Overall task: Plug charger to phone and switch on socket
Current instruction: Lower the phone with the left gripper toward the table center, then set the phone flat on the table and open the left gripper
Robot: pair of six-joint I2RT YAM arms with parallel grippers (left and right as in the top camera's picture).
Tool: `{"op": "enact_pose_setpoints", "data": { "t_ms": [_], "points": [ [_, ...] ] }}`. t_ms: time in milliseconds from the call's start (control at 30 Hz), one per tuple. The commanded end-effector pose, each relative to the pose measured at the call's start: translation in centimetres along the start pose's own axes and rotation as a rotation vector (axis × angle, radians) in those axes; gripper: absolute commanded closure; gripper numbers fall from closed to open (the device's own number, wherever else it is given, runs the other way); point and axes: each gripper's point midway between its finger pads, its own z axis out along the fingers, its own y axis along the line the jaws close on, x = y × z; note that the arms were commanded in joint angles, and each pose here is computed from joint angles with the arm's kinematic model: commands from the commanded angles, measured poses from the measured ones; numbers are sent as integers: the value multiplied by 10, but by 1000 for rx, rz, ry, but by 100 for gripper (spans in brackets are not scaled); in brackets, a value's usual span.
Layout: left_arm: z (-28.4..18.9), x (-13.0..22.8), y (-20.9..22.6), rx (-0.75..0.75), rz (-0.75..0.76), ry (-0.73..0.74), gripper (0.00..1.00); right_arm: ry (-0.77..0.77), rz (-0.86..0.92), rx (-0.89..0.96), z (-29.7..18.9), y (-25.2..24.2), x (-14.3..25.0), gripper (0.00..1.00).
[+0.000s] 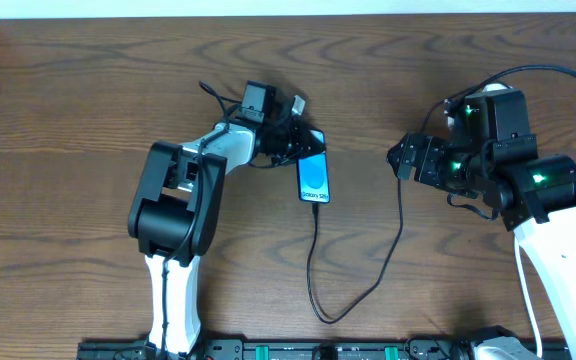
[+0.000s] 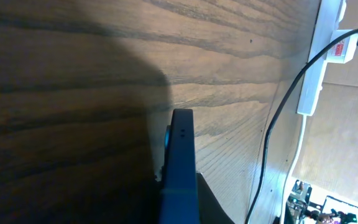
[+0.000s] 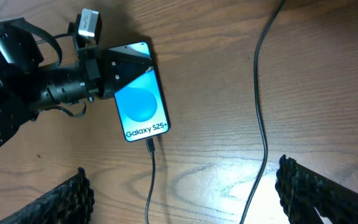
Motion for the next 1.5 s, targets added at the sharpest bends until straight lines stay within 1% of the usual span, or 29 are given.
{"op": "enact_pose_setpoints", "data": {
  "t_ms": [0, 33, 67, 267, 333, 433, 567, 700, 733, 767, 800, 933, 1100, 1467],
  "points": [
    [-1, -6, -5, -6, 36, -19, 85, -3, -31, 23, 0, -4, 1, 7],
    [-1, -6, -5, -6, 36, -19, 83, -3, -30, 31, 0, -5, 2, 7],
    [-1, -6, -5, -6, 36, -19, 77, -1, -29, 35, 1, -6, 2, 7],
    [-1, -6, -5, -5, 36, -18, 72, 7, -26, 39, 2, -8, 5, 7],
    [-1, -6, -5, -6, 35, -18, 68, 8, -26, 39, 2, -8, 5, 7],
    [-1, -5, -4, -9, 30, -14, 57, 9, -26, 40, 2, -8, 5, 7],
    [-1, -4, -3, -11, 25, -10, 51, 14, -25, 43, 2, -9, 6, 7],
    [-1, -5, -2, -19, 24, -15, 28, 20, -23, 46, 2, -10, 8, 7],
    [-1, -5, 1, -32, 21, -20, 24, 21, -23, 47, 2, -10, 8, 7],
    [-1, -6, 4, -54, 17, -27, 12, 22, -23, 48, 2, -10, 8, 7],
    [-1, -7, 10, -81, 9, -34, 9, 24, -22, 49, 2, -10, 9, 7],
    [-4, -8, 26, -166, -15, -54, 9, 25, -22, 49, 2, -11, 9, 7],
    [-5, -9, 34, -214, -24, -69, 9, 26, -22, 50, 2, -11, 9, 7],
    [-19, -4, 75, -441, -79, -98, 8, 28, -21, 51, 2, -11, 10, 7]
  ]
}}
